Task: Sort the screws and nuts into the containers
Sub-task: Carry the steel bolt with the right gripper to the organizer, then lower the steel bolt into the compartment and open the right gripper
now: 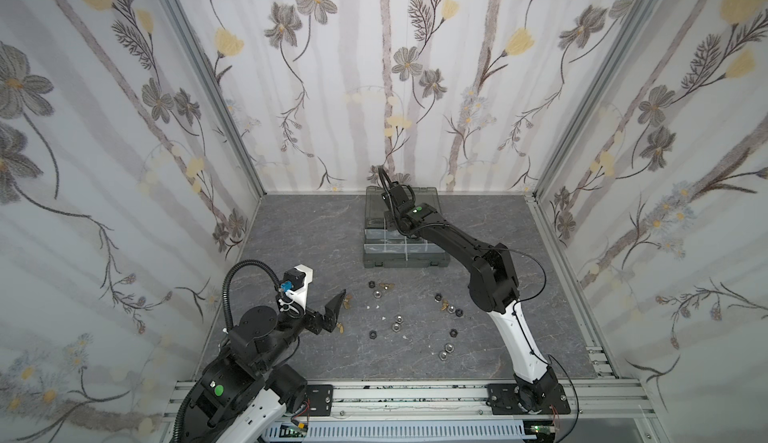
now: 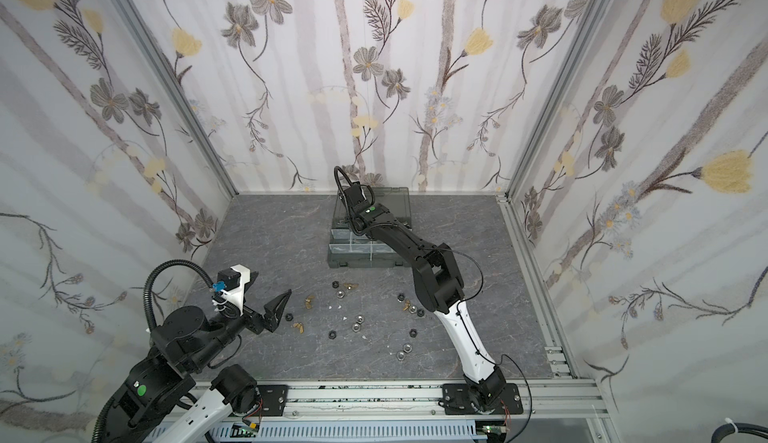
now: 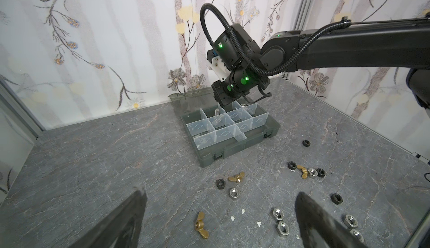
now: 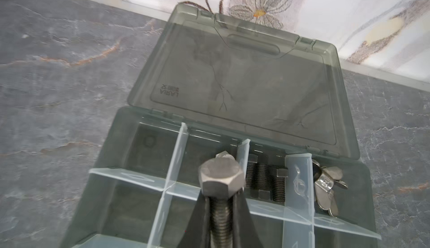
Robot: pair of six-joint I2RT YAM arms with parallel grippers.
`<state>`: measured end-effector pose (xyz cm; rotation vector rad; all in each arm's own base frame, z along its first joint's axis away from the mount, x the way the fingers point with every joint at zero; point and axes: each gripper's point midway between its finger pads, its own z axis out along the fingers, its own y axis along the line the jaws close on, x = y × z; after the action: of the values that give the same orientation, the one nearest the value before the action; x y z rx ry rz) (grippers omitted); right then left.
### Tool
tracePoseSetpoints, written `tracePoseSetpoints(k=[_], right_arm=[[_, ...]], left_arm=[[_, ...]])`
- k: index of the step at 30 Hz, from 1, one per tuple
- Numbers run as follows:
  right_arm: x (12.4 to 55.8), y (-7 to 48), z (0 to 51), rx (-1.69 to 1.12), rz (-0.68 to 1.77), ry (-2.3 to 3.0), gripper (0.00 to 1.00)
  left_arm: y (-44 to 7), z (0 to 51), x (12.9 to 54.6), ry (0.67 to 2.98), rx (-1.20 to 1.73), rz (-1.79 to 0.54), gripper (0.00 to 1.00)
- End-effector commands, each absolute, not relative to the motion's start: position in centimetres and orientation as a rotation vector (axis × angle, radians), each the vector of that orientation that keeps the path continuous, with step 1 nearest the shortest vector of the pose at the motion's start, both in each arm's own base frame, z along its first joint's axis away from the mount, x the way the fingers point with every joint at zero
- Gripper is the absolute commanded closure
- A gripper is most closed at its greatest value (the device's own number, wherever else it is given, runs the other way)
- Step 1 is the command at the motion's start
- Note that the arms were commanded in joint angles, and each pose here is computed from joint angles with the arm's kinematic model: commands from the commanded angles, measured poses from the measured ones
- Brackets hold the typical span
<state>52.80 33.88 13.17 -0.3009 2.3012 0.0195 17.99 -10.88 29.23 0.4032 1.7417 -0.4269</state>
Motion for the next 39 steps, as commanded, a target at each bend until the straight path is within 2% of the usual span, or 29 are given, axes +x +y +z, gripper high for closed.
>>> tracePoseSetpoints(k=[1,23,27,31,39], right_arm=[[54.8,34.3,14.3,-0.272,0.043,2.216,0.99],[56.7,35.7,8.1,-0.262,0.165,2.269,0.94],[56.5,35.7,8.4,-0.268,0.169,2.271,0.91],[56.2,36.2,9.7,-0.306,0.194,2.257,0.81],[54.4,36.4,13.6,-0.374,0.235,2.242,0.79]], left_arm=[[-10.8,30.0,18.2,1.716,0.372,-0.436,0.0],[-11.0,29.5,18.8,1.747,0.371,-0.417,0.0],[-11.0,29.5,18.9,1.749,0.371,-0.416,0.0],[-11.0,29.5,18.9,1.749,0.37,-0.414,0.0],[-10.5,29.8,18.8,1.732,0.347,-0.407,0.0]])
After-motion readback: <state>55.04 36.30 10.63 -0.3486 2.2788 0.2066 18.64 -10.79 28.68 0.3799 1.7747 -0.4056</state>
